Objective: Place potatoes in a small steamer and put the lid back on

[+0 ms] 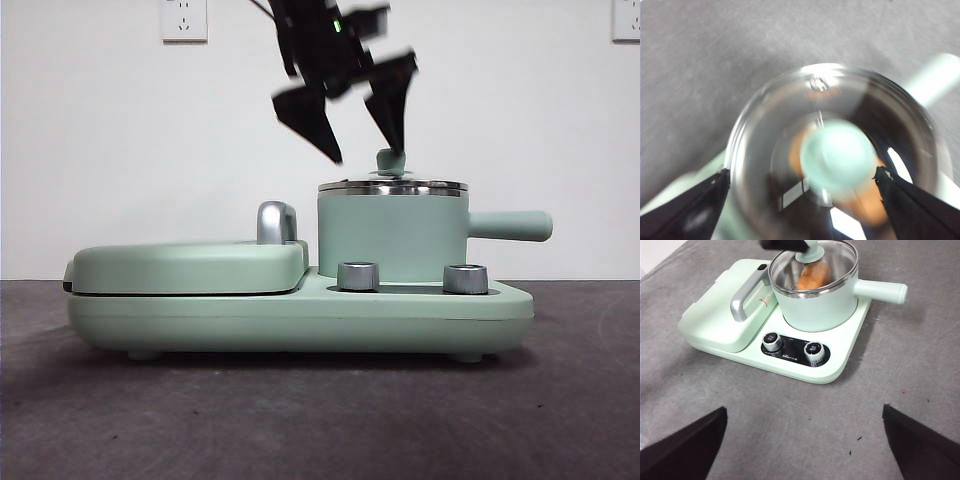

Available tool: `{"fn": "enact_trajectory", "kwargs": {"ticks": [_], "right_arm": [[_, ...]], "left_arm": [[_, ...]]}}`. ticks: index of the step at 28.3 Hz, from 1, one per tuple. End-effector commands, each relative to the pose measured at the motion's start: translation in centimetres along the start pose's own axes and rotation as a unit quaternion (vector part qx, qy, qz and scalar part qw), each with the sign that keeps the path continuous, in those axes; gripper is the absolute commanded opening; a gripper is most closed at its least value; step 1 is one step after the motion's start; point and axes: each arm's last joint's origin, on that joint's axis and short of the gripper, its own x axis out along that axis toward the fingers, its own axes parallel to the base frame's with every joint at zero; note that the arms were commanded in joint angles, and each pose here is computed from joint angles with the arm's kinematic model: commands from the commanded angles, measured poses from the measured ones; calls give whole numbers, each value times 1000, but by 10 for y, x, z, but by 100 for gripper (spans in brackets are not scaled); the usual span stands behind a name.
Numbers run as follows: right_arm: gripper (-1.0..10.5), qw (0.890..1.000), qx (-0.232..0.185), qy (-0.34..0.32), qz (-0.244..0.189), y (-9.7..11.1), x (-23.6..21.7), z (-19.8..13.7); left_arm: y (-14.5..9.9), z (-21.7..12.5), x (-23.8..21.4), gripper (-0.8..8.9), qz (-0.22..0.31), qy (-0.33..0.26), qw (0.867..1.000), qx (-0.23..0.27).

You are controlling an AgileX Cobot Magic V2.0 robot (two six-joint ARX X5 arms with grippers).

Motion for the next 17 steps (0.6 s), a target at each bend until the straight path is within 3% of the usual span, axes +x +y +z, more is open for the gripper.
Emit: {"fn": "enact_trajectory", "kwargs": {"ticks": [1,6,9,17], "right_arm": [[482,1000,6,-8,2,1,-1,3],[482,999,2,0,33,3,-1,2],[483,999,2,5,53,4,-1,2],[483,998,-4,4,55,4,-1,2]], "left_arm": [[-3,7,-60,466,1,-25,1000,4],[14,-14,-138,463,-59,-22,997,-38],[20,-47,-178,459,-53,-14,996,-66],[-8,-160,-234,459,-49,-5,995,-84]]}}
